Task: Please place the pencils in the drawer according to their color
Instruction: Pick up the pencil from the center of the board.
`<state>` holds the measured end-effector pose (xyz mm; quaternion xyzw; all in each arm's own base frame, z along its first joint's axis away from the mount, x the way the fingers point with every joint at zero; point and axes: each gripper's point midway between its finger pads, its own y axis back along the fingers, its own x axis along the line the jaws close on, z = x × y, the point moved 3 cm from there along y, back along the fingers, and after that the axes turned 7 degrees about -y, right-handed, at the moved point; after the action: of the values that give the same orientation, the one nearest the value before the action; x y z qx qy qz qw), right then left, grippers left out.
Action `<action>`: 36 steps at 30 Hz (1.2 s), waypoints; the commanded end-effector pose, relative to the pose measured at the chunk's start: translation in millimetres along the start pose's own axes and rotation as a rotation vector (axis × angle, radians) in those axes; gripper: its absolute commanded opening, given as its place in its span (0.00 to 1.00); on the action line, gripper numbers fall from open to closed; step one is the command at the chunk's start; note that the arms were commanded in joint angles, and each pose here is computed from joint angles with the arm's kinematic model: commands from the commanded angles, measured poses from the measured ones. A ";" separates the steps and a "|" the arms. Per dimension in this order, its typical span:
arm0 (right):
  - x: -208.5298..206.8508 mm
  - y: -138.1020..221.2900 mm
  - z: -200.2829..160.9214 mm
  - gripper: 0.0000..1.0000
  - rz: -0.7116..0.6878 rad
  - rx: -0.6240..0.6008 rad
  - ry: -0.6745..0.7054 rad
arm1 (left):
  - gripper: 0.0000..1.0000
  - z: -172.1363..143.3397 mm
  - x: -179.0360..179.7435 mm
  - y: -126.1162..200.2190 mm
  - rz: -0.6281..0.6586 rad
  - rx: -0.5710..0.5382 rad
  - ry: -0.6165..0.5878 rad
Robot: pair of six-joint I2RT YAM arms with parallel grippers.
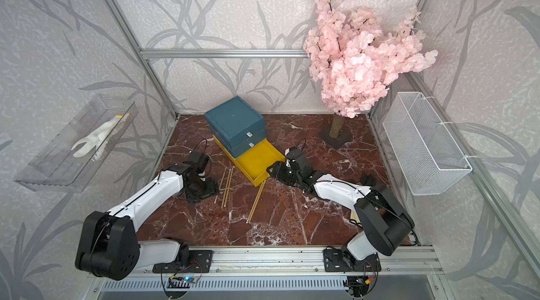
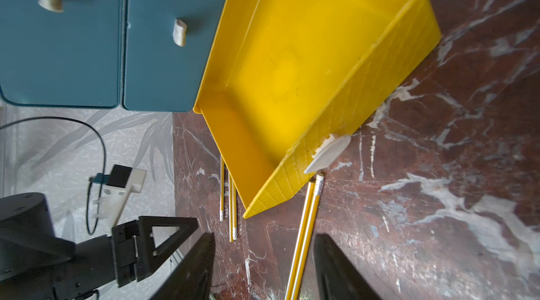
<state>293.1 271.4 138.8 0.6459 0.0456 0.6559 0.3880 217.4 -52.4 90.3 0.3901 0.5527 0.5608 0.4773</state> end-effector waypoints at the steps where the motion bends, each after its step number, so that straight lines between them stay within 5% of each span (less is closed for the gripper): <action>1: -4.3 5.8 0.8 0.58 -0.014 -0.014 -0.002 | 0.75 1.1 0.7 -6.1 0.011 -0.002 0.024; 28: -0.3 11.5 3.6 0.58 0.003 -0.043 -0.014 | 0.52 9.3 4.3 -50.3 0.103 0.104 0.017; 36: -0.1 14.5 4.2 0.58 0.005 -0.054 -0.014 | 0.36 8.4 4.5 -53.3 0.106 0.116 0.013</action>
<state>291.1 265.4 143.5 0.6441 0.0326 0.6531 0.3968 230.5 -50.7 42.7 0.4309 0.5692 0.5564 0.4251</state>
